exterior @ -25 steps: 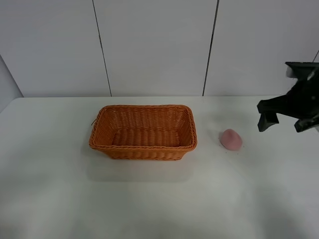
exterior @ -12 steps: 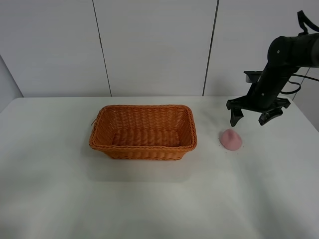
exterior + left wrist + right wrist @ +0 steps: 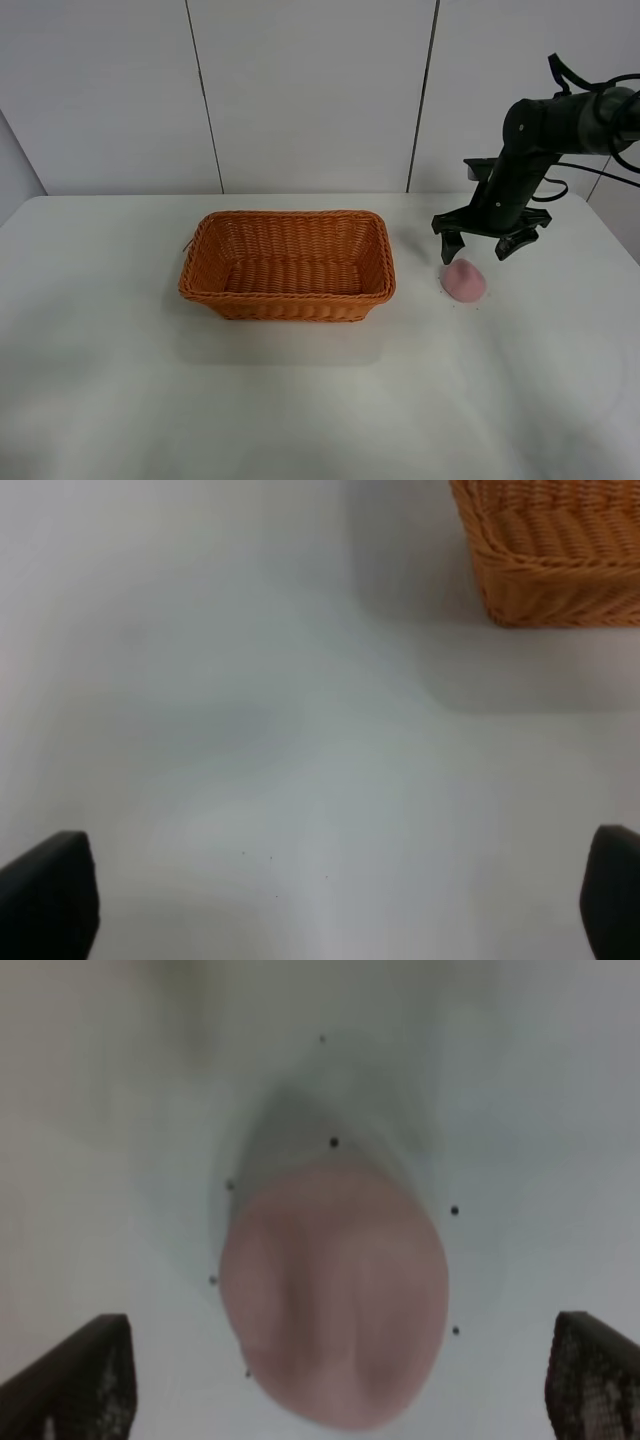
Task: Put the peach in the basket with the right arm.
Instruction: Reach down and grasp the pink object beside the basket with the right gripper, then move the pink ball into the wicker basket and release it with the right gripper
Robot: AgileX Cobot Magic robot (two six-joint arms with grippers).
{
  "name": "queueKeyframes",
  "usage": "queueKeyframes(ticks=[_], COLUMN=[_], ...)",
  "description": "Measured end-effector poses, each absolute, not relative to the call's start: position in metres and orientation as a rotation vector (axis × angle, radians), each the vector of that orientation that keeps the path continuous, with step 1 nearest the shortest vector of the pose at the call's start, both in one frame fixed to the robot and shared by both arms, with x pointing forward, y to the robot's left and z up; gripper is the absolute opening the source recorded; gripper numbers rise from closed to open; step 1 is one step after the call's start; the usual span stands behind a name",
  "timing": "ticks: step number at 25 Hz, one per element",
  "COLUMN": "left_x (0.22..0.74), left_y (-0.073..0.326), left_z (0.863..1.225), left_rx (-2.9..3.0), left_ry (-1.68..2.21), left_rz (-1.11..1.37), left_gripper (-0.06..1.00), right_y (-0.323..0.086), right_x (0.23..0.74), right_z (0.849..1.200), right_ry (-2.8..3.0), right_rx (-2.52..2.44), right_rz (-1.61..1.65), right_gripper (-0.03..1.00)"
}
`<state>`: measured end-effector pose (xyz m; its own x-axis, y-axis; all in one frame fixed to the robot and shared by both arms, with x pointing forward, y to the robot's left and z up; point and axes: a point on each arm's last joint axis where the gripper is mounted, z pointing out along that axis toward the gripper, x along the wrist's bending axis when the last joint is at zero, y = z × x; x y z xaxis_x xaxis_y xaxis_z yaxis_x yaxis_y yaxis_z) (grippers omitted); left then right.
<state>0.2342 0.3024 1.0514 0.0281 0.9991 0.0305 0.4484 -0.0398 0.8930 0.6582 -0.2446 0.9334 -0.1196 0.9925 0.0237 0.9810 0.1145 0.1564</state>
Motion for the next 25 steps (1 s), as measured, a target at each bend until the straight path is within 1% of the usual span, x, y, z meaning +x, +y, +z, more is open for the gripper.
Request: queueKeyframes(ticks=[7,11,13,14,16,18,19,20,22,25], left_x=[0.234,0.234,0.234,0.234,0.234,0.234,0.234,0.234,0.234,0.234], left_y=[0.302,0.302,0.302,0.302,0.302,0.302,0.302,0.302,0.302,0.302], left_z=[1.051,1.051,1.051,1.051,1.051,1.051,1.051,1.051,1.051,1.051], left_rx=[1.582,1.582,1.582,1.582,1.582,1.582,1.582,1.582,1.582,1.582], left_ry=[1.51,1.51,1.51,1.51,1.51,1.51,1.51,1.51,1.51,1.51], left_rz=[0.964,0.964,0.964,0.964,0.964,0.964,0.964,0.964,0.964,0.964], left_gripper=[0.99,0.99,0.99,0.99,0.99,0.99,0.99,0.99,0.99,0.99], right_y=[-0.244,-0.244,-0.244,-0.244,-0.244,-0.244,-0.244,-0.244,-0.244,-0.244], right_x=[0.663,0.663,0.664,0.664,0.664,0.664,0.664,0.664,0.663,0.666], right_z=[0.894,0.883,0.883,0.883,0.883,0.884,0.887,0.888,0.892,0.91], right_ry=[2.295,2.306,2.302,2.301,2.3,2.291,2.288,2.286,2.284,2.278], right_rx=[2.064,2.074,2.071,2.07,2.07,2.083,2.082,2.085,2.083,2.078], right_rz=[0.144,0.12,0.128,0.13,0.131,0.131,0.134,0.133,0.137,0.15], right_gripper=[0.63,0.63,0.56,0.48,0.26,0.07,0.02,0.0,0.0,0.0])
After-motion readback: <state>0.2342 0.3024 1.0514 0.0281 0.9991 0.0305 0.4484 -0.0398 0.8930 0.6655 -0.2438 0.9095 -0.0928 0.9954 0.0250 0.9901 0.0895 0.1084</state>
